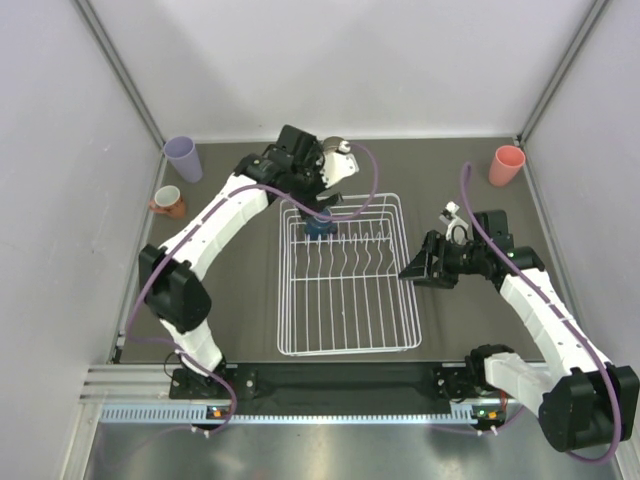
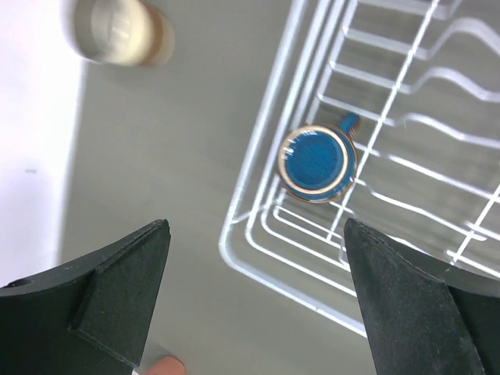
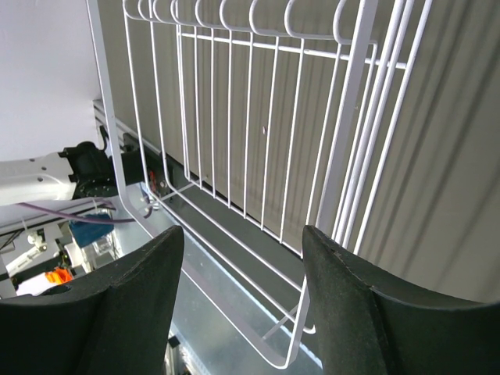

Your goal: Load the cups into the dish rack

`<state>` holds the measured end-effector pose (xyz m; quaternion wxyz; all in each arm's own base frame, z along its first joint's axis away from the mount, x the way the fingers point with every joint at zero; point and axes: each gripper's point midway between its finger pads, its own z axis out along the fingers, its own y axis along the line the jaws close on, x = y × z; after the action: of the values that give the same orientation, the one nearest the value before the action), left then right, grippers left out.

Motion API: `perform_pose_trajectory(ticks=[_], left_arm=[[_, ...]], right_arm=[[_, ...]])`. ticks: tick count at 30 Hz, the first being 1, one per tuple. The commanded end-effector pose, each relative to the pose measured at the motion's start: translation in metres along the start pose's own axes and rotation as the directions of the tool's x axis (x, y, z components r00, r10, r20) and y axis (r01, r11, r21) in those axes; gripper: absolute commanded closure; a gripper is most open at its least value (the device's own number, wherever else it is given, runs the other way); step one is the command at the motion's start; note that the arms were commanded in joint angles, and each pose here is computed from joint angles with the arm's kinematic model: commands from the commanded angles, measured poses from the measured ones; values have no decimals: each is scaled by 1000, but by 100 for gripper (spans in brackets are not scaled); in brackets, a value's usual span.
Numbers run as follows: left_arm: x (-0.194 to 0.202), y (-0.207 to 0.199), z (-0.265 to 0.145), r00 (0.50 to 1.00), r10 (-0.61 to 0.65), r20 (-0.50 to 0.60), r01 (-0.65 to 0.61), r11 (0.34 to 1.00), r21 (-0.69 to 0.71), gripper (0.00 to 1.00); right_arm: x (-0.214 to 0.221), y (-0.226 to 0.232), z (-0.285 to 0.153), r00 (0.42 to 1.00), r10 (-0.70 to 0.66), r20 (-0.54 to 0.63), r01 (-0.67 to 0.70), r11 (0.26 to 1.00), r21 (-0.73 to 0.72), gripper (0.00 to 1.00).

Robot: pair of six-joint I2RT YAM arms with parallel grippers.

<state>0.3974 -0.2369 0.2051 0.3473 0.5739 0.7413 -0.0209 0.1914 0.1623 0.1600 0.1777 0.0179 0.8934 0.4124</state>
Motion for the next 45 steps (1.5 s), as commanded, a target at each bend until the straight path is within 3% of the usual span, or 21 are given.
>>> perform_pose_trajectory(ticks=[1,6,9,10,11,13,16,17,18,20,23,29,35,45], left_arm=[[-40,21,-43,983,-27,183,46,994,-103,2],[-42,30,-54,971,-88,222,127,977,-173,6],[-41,43,-51,954,-170,246,229,945,-235,25],[-41,44,-49,950,-192,247,252,938,-240,40],[-44,46,-49,941,-208,268,275,931,-242,47],[-45,43,-37,914,-290,284,355,911,-212,66],[-45,30,-13,883,-383,270,427,895,-129,82],[-41,27,-1,878,-408,251,446,888,-114,94],[-39,27,6,860,-445,249,482,869,-114,100],[-29,25,29,824,-528,206,557,822,-120,100],[-25,15,45,811,-557,178,577,811,-93,100],[-3,14,65,786,-603,132,618,766,-179,100],[7,1,63,782,-613,115,623,762,-178,100],[5,1,37,761,-619,196,649,732,-207,100]], right_arm=[[-8,7,-5,999,-32,34,33,999,-26,38],[-9,8,-6,999,-40,37,41,999,-30,37],[-10,10,-7,998,-44,39,46,998,-32,37],[-10,10,-6,998,-42,41,44,999,-31,37],[-10,9,-6,998,-43,39,44,999,-29,37],[-11,10,-6,998,-45,42,47,998,-30,37],[-13,10,-6,998,-45,39,46,999,-27,37],[-13,10,-6,998,-44,37,45,999,-28,37],[-15,12,-7,998,-48,43,49,998,-30,37],[-15,12,-7,998,-48,43,49,998,-29,37],[-15,10,-7,998,-47,44,48,999,-22,37],[-14,8,-6,998,-41,38,42,999,-18,37],[-14,7,-4,999,-36,34,36,999,-14,37],[-12,5,-3,999,-34,32,34,999,-13,37]])
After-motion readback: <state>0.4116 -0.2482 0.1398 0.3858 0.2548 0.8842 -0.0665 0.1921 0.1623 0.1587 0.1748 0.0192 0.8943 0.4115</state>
